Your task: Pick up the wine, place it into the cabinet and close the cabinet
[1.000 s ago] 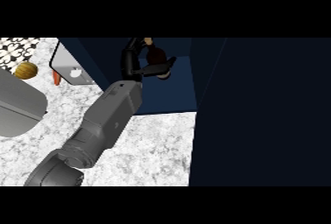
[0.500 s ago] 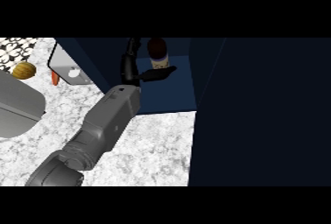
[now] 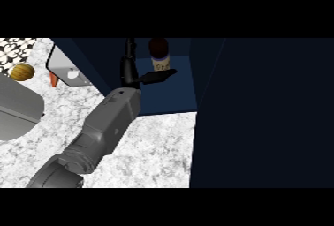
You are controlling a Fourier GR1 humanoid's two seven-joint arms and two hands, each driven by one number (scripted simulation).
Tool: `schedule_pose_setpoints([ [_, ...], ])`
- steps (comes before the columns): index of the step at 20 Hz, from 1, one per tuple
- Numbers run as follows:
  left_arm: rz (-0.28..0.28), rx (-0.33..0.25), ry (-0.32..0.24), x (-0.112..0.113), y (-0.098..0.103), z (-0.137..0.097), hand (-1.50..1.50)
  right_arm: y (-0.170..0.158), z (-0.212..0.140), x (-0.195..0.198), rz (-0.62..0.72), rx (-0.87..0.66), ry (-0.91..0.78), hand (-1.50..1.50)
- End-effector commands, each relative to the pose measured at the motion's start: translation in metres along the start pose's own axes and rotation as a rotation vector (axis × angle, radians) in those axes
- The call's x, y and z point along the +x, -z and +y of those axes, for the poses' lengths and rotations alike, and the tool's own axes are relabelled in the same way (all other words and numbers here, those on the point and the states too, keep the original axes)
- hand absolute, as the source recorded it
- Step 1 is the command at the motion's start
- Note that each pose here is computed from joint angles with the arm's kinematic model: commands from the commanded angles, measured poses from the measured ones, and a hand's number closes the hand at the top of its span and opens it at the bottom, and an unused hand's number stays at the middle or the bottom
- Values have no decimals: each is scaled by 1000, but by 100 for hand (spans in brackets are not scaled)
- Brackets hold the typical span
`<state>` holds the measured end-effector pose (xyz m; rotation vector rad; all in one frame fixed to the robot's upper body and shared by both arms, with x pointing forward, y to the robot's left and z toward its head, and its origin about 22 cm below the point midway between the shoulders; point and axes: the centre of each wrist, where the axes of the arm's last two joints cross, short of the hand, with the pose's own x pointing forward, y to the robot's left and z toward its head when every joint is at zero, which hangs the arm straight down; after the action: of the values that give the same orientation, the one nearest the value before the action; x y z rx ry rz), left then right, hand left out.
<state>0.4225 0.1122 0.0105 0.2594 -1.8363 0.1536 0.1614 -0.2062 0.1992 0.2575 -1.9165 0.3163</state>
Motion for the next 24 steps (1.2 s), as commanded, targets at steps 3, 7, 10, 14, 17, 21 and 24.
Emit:
schedule_pose_setpoints([
  [3,9,3,-1,-22,-16,13,-150,-8,-3,4,-12,2,32,-150],
  [7,-13,-11,-44,-16,-6,20,-150,-7,6,6,-36,16,41,-150],
  [10,-26,-59,-62,-24,-15,21,-150,-13,6,9,-25,3,37,-150],
  [14,-6,-91,-72,-16,-2,28,-150,-11,7,11,-22,22,53,-150],
  [17,-15,-118,-86,-22,-10,25,-150,-16,8,23,-32,18,32,-150],
  [21,-25,-113,-134,-13,-10,8,-150,-8,0,6,0,17,27,-150],
  [24,-1,-84,-174,-17,-13,10,-150,-5,11,10,-14,44,34,-150],
])
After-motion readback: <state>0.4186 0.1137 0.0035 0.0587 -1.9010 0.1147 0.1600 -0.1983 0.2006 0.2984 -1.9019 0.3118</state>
